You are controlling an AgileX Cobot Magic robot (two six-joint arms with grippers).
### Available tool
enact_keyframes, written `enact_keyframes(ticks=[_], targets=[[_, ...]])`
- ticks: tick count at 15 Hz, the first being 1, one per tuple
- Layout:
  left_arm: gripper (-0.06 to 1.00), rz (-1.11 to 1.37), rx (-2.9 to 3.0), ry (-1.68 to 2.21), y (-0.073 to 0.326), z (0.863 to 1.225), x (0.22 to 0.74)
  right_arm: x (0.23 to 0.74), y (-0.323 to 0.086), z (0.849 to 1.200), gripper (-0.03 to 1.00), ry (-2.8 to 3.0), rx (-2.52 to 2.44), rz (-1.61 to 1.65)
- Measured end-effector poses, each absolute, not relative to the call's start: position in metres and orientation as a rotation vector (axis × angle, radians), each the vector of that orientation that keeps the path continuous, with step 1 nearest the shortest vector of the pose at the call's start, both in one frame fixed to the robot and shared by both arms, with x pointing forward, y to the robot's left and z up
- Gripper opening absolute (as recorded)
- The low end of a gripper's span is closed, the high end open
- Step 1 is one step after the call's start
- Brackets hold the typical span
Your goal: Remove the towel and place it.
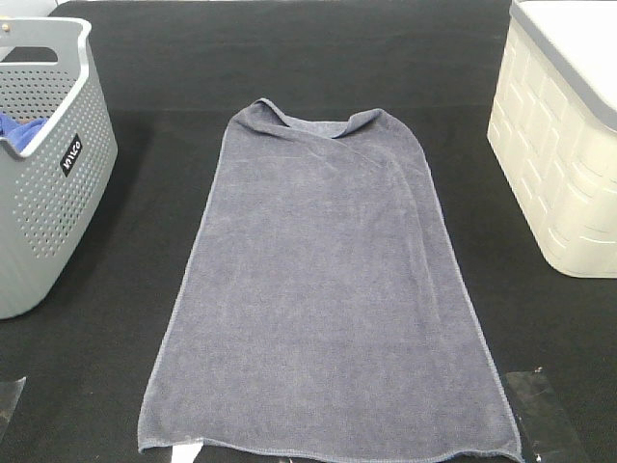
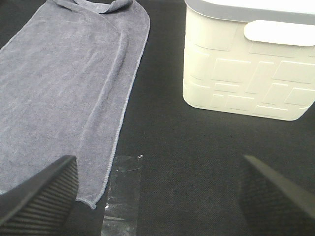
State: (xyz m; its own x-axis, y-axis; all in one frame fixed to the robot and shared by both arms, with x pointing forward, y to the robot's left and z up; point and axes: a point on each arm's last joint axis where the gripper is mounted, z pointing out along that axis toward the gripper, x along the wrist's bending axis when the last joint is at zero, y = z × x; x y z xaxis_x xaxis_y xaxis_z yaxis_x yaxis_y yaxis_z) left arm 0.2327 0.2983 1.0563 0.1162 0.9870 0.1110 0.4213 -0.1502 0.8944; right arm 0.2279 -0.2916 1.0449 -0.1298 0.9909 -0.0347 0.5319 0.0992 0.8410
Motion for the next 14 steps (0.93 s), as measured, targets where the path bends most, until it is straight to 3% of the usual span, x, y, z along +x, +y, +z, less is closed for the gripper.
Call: enact_keyframes(ticks=[14], targets=[[0.74, 0.999, 1.674, 1.39, 0.2983, 1.0563, 0.2324, 0.2279, -0.2915, 1.0449, 0.82, 1.742, 1.499, 0.918]])
